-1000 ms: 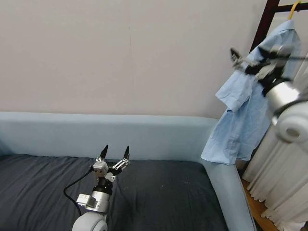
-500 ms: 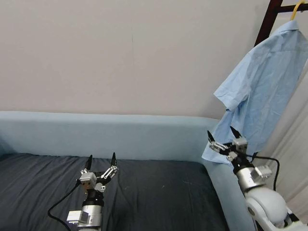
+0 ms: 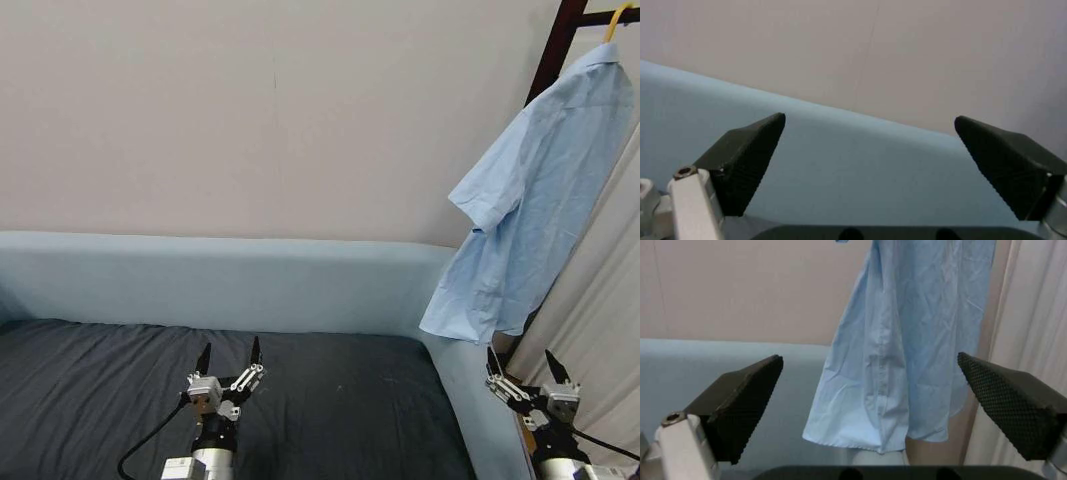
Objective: Pick up the clothes from the sofa and hang them on the clothes hanger.
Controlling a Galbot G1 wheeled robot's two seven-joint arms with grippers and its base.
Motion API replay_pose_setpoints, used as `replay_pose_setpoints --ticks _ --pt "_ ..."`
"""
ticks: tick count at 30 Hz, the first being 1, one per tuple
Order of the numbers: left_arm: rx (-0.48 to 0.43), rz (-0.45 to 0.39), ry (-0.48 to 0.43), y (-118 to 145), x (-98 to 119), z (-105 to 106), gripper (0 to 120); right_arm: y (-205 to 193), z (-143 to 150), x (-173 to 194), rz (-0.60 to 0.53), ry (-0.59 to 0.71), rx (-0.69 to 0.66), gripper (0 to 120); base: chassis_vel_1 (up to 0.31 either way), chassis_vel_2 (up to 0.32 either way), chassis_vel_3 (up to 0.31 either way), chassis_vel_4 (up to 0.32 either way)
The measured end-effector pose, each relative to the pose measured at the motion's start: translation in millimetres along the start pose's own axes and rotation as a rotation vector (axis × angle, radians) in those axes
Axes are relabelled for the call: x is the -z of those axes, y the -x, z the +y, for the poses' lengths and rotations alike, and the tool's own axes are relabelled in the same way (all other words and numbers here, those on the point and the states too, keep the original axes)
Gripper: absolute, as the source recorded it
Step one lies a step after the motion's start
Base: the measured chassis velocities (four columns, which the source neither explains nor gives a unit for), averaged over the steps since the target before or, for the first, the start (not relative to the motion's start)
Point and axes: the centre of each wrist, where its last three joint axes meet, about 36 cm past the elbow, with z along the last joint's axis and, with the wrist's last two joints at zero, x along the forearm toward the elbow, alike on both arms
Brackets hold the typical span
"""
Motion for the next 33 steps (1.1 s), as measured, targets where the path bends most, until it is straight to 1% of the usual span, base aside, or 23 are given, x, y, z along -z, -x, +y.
replay_pose_setpoints --ticks 33 --pt "-0.004 -0.002 -0.001 0.8 0.0 0.3 100 4.7 2.4 0.9 -0.005 0.01 0.006 100 0.0 0.0 0.0 0.0"
